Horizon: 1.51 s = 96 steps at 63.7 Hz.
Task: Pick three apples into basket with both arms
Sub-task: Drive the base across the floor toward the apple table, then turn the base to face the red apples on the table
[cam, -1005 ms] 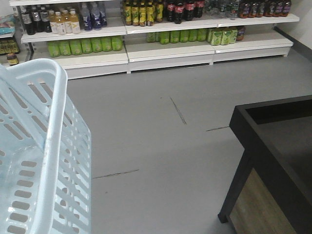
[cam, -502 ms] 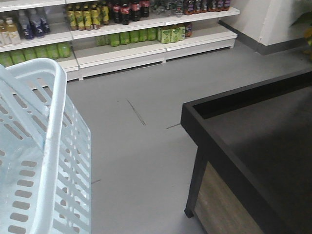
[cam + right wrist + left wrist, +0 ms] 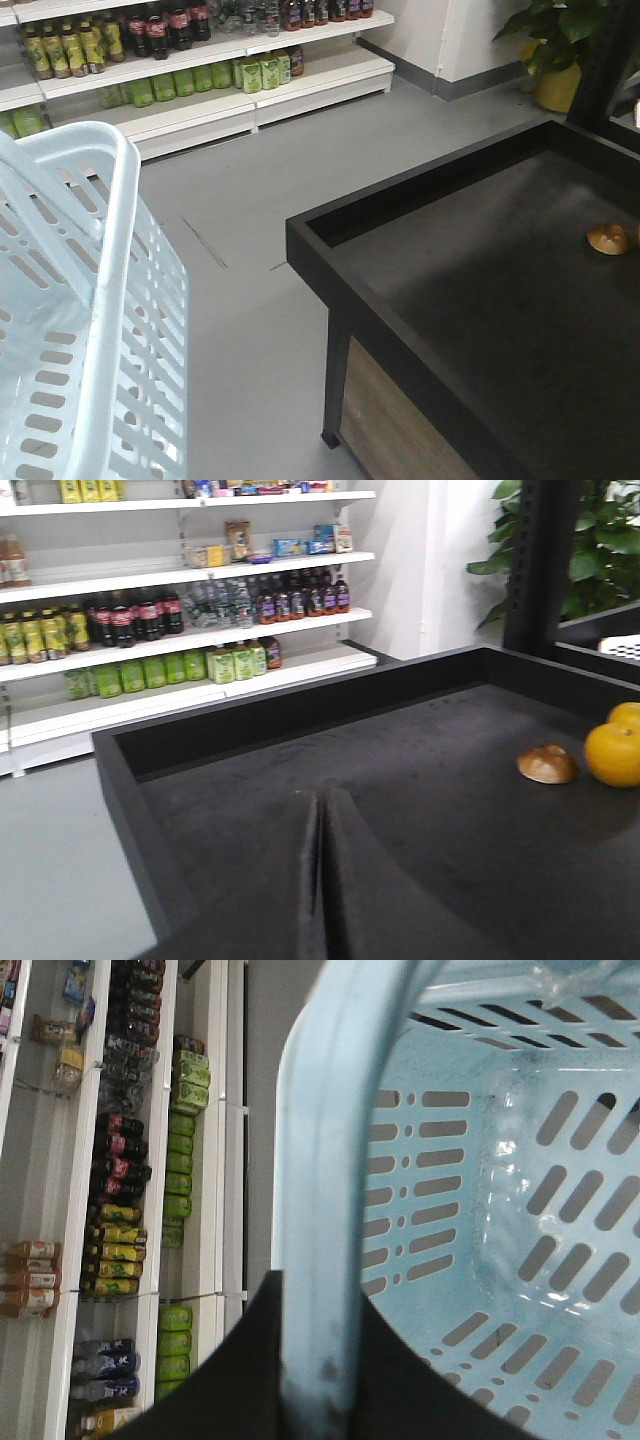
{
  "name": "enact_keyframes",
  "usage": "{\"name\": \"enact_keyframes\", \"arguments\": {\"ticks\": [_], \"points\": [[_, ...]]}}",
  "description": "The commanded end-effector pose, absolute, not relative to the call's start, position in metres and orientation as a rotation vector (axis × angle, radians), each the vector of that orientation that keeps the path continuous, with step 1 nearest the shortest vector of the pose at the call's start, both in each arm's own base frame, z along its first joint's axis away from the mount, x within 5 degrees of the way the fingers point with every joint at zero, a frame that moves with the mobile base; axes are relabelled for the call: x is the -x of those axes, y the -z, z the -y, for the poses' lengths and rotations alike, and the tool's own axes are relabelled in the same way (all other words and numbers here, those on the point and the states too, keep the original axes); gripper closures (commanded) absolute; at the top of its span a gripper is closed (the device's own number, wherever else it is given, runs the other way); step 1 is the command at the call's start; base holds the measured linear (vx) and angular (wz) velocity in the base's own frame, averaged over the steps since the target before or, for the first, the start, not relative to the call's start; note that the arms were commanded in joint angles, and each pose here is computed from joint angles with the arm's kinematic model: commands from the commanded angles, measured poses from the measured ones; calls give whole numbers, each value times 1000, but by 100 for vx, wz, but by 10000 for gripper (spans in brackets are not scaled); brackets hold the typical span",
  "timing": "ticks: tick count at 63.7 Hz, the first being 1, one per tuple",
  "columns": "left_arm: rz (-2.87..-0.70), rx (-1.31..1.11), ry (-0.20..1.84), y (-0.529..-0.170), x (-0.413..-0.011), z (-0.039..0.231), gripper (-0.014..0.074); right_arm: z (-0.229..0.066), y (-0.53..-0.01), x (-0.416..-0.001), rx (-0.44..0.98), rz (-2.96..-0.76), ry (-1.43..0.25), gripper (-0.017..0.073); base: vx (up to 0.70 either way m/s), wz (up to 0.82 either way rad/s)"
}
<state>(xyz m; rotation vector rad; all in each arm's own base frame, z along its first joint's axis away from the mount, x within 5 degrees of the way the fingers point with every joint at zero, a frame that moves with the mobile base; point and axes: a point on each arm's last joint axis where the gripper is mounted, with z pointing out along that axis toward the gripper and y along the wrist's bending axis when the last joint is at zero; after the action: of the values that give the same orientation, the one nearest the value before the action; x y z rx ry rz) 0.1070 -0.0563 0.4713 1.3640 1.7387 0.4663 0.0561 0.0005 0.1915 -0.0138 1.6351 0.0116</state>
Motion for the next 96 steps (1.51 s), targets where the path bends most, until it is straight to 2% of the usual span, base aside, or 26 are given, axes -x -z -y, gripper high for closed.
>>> {"name": "enact_keyframes", "arguments": {"ticks": [1,46,96], "points": [[-1653,-1299,-475,-485,-107,55,600,-1,-195,-56,21,-1565,-6,568,4,-27],[-1653,-1299,-475,-485,-107,55,600,-1,-195,-56,21,-1565,-6,568,3,-34],[-1653,-1299,-475,-485,-107,55,600,-1,-195,-56,21,-1565,-6,568,5,-51]]}}
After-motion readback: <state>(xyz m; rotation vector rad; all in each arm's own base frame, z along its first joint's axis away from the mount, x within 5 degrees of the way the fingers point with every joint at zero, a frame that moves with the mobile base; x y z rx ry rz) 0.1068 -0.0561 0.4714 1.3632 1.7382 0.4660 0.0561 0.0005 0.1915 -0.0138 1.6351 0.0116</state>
